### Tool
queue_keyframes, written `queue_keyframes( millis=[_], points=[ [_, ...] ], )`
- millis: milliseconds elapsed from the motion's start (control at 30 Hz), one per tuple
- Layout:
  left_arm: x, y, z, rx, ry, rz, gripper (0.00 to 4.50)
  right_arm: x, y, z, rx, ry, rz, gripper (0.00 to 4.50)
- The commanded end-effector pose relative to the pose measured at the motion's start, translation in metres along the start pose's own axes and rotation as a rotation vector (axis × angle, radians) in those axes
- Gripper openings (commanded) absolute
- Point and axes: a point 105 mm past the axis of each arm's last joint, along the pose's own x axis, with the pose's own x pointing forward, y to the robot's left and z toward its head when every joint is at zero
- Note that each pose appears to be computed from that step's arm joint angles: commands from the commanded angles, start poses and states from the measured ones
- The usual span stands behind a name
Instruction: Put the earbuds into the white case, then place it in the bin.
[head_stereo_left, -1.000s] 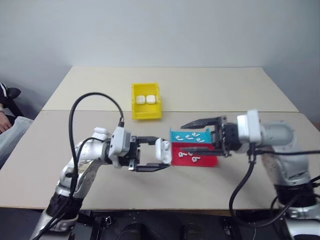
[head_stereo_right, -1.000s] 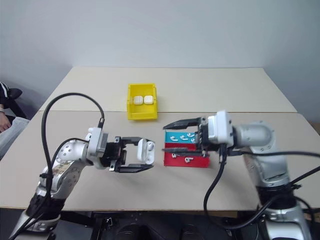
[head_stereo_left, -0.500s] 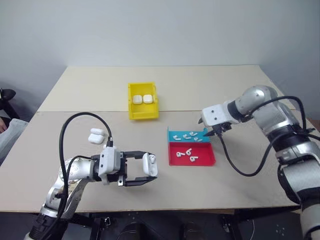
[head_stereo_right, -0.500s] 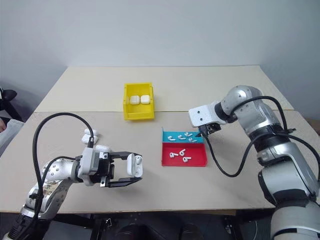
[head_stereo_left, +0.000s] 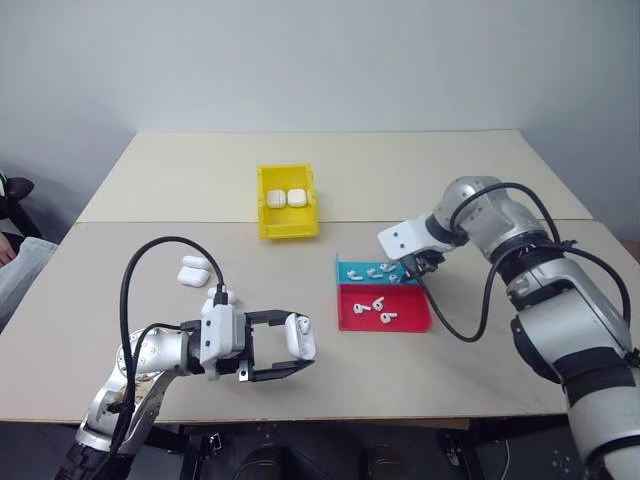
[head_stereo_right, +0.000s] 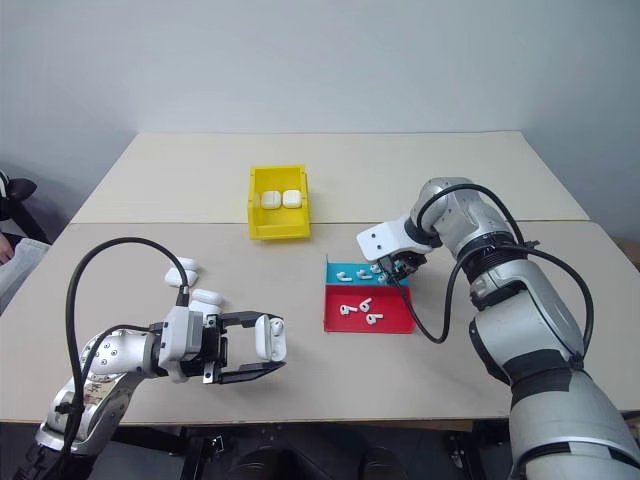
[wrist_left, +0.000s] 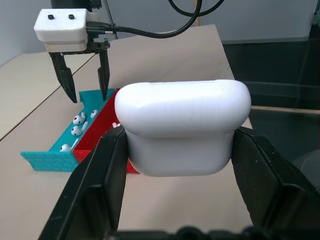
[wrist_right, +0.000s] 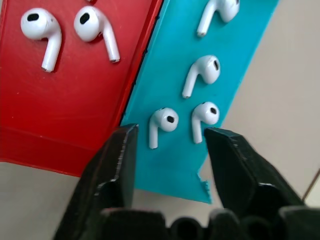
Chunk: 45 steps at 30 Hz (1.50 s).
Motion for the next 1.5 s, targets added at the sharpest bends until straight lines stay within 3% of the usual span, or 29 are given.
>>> queue_keyframes(
  millis=[33,1300,1433,1500],
  points=[
    [0.002,0.000,0.008,0.040,-0.023,0.001,2.79,-0.009,-0.010,0.006,-0.032,-0.002,-0.029,2.33],
    [0.003,0.006,0.006,0.059,0.005,0.018,2.79,0.008,-0.007,-0.002,0.038,0.040,0.012,2.33],
    [0.003,0.006,0.006,0.058,0.003,0.018,2.79,0.009,-0.007,-0.003,0.037,0.039,0.016,1.40],
    [0.003,0.006,0.007,0.057,0.005,0.018,2.79,0.009,-0.006,-0.002,0.033,0.035,0.020,1.40]
  ],
)
